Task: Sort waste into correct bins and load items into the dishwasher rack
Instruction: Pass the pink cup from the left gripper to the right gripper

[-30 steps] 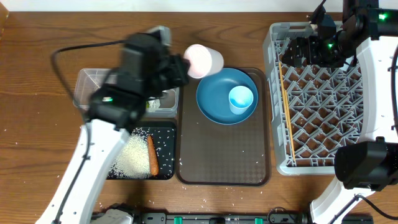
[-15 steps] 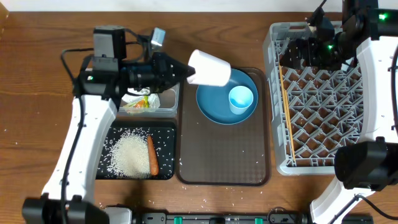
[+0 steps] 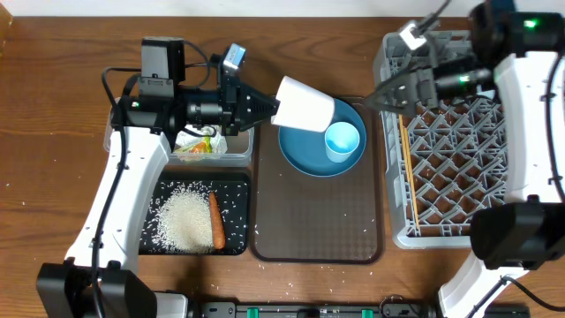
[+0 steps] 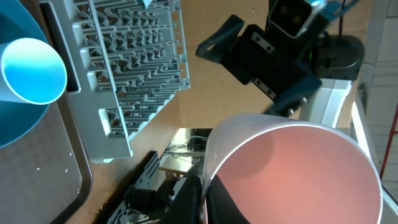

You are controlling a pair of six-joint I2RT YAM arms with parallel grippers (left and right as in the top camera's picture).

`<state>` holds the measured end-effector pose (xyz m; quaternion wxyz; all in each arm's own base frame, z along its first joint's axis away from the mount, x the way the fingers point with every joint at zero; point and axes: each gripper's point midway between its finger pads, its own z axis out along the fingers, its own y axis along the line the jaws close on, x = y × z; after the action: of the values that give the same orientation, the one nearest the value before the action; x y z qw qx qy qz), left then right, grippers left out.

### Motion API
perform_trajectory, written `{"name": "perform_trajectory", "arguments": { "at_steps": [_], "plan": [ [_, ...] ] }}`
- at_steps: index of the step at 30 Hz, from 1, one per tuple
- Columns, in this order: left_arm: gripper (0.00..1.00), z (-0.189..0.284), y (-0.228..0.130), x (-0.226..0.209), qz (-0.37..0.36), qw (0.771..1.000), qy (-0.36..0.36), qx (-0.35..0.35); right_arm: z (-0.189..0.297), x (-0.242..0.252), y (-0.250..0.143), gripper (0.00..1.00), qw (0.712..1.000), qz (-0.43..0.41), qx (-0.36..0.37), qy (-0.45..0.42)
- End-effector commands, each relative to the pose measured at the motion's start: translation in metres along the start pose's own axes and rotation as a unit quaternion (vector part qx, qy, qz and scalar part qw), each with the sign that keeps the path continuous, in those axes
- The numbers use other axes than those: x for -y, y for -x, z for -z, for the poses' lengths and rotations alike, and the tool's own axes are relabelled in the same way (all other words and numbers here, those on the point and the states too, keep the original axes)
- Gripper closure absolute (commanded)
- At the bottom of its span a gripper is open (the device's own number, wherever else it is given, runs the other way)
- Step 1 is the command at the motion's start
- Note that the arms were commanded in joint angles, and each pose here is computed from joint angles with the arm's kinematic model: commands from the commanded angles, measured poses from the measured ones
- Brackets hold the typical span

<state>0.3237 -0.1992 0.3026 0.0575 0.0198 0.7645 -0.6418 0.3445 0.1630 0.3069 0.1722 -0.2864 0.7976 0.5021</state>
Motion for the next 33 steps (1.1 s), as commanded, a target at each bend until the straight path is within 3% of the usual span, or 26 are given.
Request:
{"name": "perform_trajectory", "arguments": {
  "at_steps": [1,10,24,33],
  "plan": [
    [0.94,-0.001,-0.006,0.011,-0.022,1.000,-0.017,-0.013,-0.021,-0.036,0.006,0.01,0.996,0.063,0.006,0.062],
    [0.94,-0.001,-0.006,0.011,-0.026,0.999,-0.017,-0.013,-0.059,-0.072,-0.002,0.01,0.986,0.121,-0.028,0.114],
    [0.94,-0.001,-0.006,0.011,-0.032,0.999,-0.016,-0.012,-0.070,-0.087,-0.005,0.27,0.982,0.128,-0.035,0.138],
    [0.89,-0.001,-0.006,0.010,-0.031,0.999,-0.016,-0.012,-0.071,-0.084,0.000,0.32,0.980,0.147,-0.026,0.134]
  ]
}}
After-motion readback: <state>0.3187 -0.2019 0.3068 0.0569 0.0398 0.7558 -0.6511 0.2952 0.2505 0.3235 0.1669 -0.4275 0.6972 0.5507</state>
